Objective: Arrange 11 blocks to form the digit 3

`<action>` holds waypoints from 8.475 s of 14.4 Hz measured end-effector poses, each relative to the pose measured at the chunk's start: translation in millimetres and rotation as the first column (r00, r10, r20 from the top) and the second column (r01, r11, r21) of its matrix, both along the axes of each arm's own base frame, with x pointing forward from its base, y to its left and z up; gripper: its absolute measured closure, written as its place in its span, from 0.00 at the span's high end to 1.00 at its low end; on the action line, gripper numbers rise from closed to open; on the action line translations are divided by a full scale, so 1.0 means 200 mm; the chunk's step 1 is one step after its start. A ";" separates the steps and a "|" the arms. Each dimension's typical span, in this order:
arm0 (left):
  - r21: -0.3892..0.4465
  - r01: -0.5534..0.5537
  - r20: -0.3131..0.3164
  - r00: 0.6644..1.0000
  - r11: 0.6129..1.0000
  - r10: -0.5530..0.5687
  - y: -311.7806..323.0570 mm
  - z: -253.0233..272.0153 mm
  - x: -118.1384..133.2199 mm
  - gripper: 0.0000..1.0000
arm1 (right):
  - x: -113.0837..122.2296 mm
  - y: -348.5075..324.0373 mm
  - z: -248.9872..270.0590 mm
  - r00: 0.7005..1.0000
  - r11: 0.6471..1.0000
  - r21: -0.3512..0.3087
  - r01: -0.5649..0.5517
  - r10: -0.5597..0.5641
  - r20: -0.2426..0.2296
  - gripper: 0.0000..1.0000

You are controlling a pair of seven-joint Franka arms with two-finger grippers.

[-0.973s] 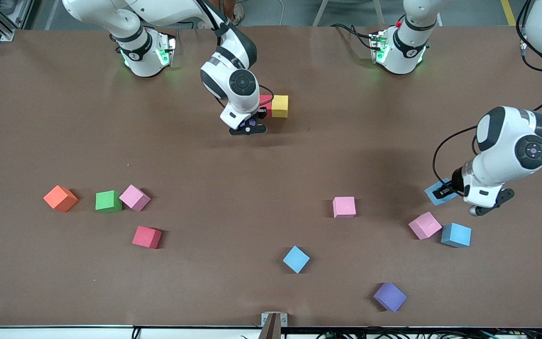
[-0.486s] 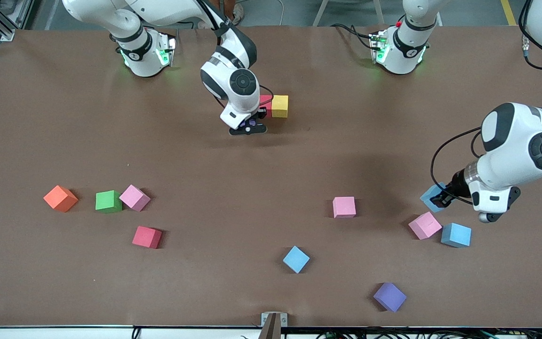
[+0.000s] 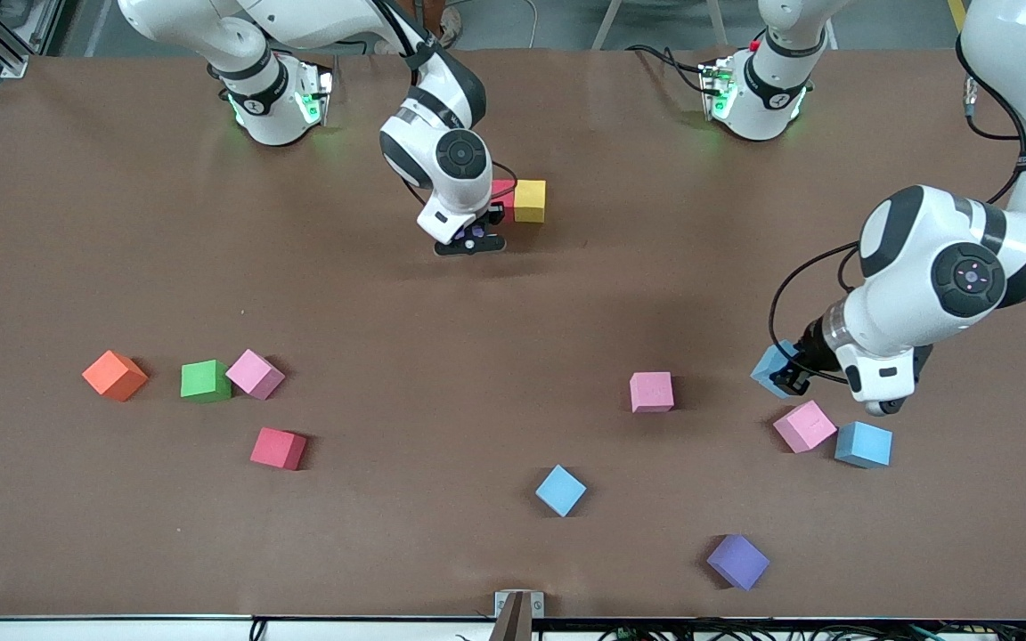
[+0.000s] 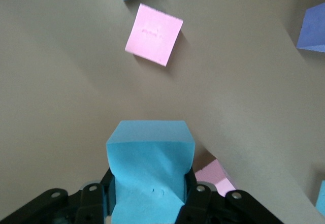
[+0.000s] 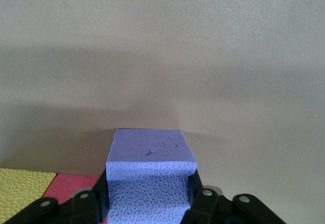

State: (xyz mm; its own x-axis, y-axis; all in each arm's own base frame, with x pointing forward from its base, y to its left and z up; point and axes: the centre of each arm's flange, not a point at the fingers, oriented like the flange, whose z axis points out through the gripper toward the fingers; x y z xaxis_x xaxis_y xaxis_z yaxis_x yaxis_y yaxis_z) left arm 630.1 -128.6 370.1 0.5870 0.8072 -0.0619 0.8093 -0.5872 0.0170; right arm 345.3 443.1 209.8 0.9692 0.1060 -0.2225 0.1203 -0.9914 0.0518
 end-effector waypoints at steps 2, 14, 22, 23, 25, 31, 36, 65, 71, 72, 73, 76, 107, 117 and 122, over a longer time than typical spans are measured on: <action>0.003 -0.048 -0.006 0.999 0.999 0.048 -0.07 0.00 -0.02 0.52 | 0.02 -0.01 0.01 1.000 1.000 0.003 0.007 -0.007 0.006 0.71; -0.018 -0.151 0.029 0.988 0.988 0.151 -0.28 0.14 -0.01 0.52 | 1.25 -1.09 0.63 0.909 0.913 -0.045 0.406 -0.399 0.119 1.00; -0.022 -0.155 0.022 0.988 0.988 0.155 -0.43 0.13 -0.05 0.52 | 1.58 -1.60 0.22 0.928 0.956 0.067 0.286 -0.294 0.231 1.00; -0.024 -0.153 0.024 0.988 0.988 0.154 -0.45 0.14 -0.05 0.52 | 1.61 -1.60 0.20 0.926 0.956 0.069 0.287 -0.295 0.236 1.00; -0.028 -0.155 0.029 0.987 0.988 0.156 -0.46 0.16 -0.05 0.52 | 1.67 -1.60 0.19 0.923 0.956 0.075 0.285 -0.294 0.248 1.00; -0.028 -0.212 0.022 0.977 0.977 0.213 -0.59 0.17 -0.10 0.52 | 1.72 -1.66 0.13 0.938 0.975 0.075 0.209 -0.221 0.265 1.00; -0.020 -0.317 0.000 0.948 0.948 0.317 -0.73 0.16 -0.16 0.52 | 1.77 -1.73 0.08 0.941 0.981 0.068 0.184 -0.196 0.277 1.00; 0.071 -0.573 -0.081 0.813 0.816 0.577 -1.31 -0.23 -0.32 0.52 | 1.87 -1.70 0.00 0.924 0.985 0.100 0.142 -0.168 0.344 0.69; 0.111 -0.580 -0.072 0.805 0.807 0.589 -1.50 -0.35 -0.46 0.52 | 1.86 -1.65 0.01 0.931 0.988 0.094 0.120 -0.145 0.334 0.32; 0.112 -0.579 -0.072 0.806 0.807 0.588 -1.51 -0.36 -0.48 0.52 | 1.85 -1.59 0.03 0.940 0.991 0.089 0.105 -0.128 0.315 0.32; 0.113 -0.575 -0.072 0.809 0.810 0.584 -1.53 -0.36 -0.49 0.52 | 1.83 -1.50 0.07 0.952 0.993 0.082 0.084 -0.104 0.289 0.32; 0.110 -0.567 -0.067 0.816 0.817 0.575 -1.58 -0.35 -0.52 0.52 | 1.70 -1.22 0.28 0.977 0.997 0.076 0.022 -0.037 0.209 0.32; 0.214 -0.312 -0.052 0.943 0.926 0.329 -1.80 -0.59 -0.94 0.52 | 0.25 -0.16 0.07 0.985 0.981 0.191 0.022 -0.054 0.163 0.28; 0.225 -0.230 -0.067 0.966 0.947 0.251 -1.79 -0.61 -0.98 0.52 | 0.20 -0.18 0.02 0.981 0.980 0.198 0.015 -0.053 0.185 0.28; 0.226 -0.229 -0.068 0.966 0.947 0.250 -1.79 -0.61 -0.98 0.52 | 0.18 -0.17 0.01 0.982 0.980 0.198 0.007 -0.044 0.186 0.28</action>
State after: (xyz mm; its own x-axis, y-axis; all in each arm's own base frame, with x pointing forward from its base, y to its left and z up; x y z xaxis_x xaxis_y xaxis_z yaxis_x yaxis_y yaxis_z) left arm 434.5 -486.2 247.5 0.3747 0.9235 0.0823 0.9182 -0.3574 -0.1707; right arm 381.5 409.4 212.7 0.9945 0.1038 -0.0129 0.1014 -0.9871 -0.1242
